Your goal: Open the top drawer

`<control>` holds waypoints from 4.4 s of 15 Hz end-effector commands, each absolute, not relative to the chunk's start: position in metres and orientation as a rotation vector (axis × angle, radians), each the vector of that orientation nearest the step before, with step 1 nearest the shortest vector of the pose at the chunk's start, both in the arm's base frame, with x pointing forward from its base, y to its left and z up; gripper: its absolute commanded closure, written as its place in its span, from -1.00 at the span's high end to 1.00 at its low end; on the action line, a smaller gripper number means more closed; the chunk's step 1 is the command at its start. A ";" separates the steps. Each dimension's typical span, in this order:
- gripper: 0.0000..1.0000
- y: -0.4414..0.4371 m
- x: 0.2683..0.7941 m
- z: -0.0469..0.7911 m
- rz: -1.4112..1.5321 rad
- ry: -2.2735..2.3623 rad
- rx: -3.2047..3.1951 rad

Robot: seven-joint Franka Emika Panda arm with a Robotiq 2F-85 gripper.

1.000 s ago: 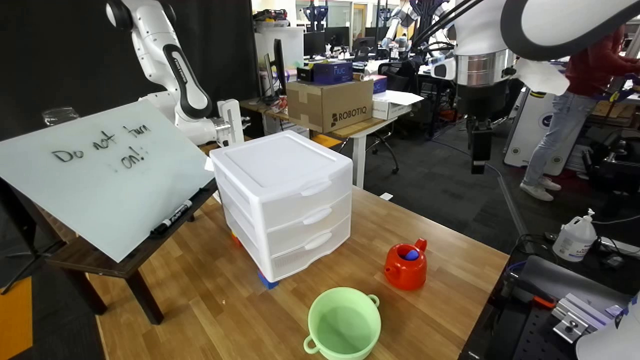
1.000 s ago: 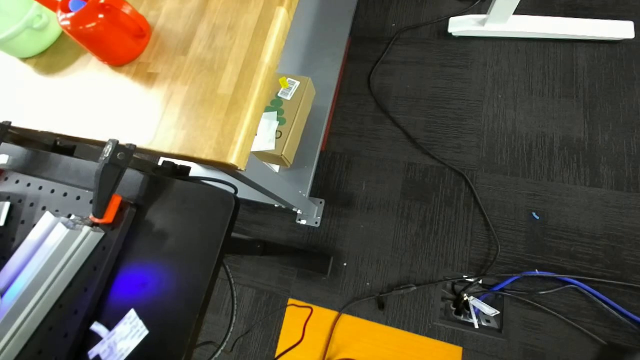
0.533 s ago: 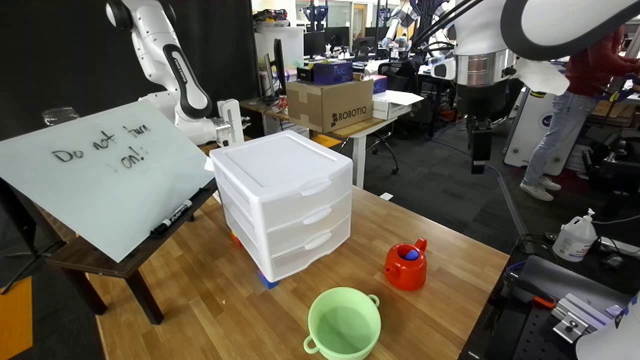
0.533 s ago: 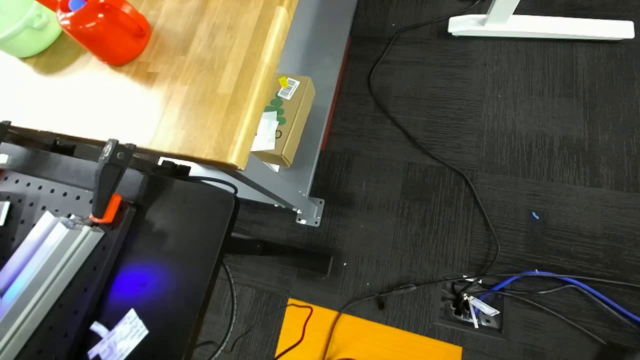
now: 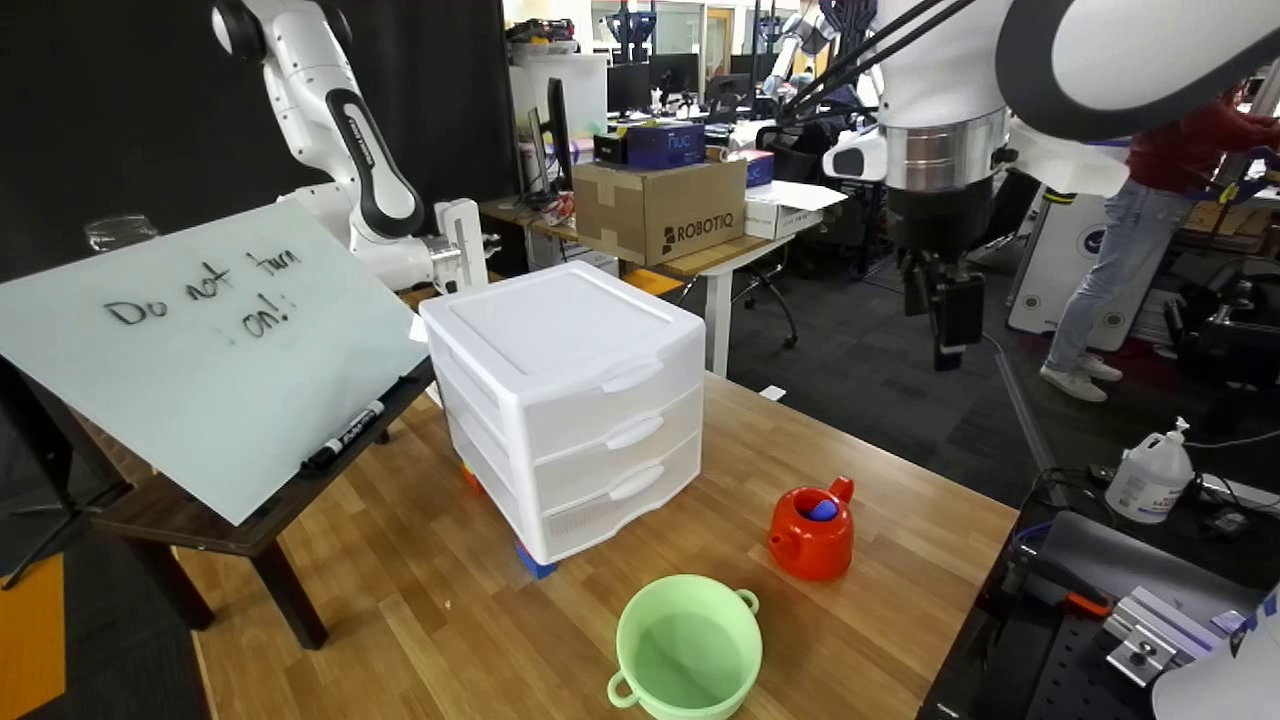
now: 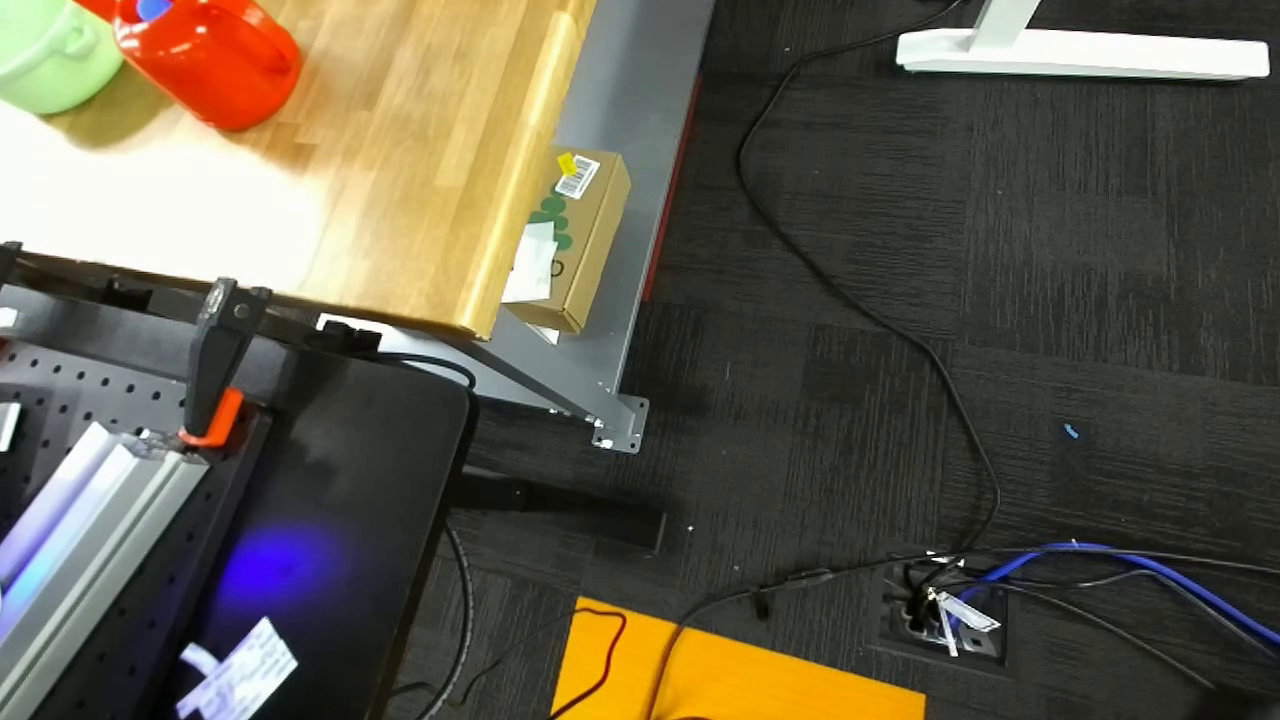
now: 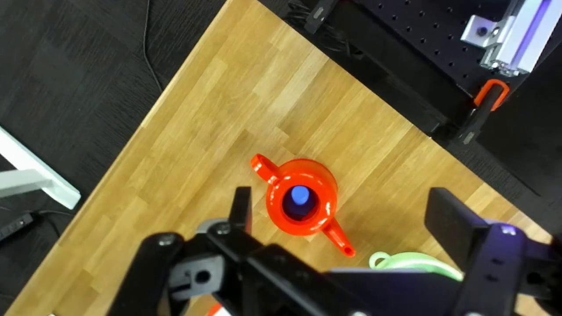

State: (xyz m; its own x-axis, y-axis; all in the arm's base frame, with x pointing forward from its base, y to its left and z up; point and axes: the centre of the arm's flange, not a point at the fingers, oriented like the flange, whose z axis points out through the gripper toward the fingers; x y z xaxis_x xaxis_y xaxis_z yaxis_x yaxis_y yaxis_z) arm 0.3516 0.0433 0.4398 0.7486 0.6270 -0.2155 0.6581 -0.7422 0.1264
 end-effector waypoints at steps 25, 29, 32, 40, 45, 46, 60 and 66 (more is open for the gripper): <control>1.00 0.184 0.368 0.455 0.119 2.038 2.190; 1.00 0.185 0.367 0.453 0.102 2.010 2.189; 1.00 0.185 0.367 0.452 0.097 2.009 2.189; 1.00 0.202 0.370 0.456 0.141 2.081 2.097; 1.00 0.229 0.373 0.443 0.160 2.039 1.990; 1.00 0.231 0.374 0.437 0.144 1.989 1.964; 1.00 0.239 0.369 0.397 0.164 1.622 1.885; 1.00 0.239 0.369 0.398 0.165 1.622 1.885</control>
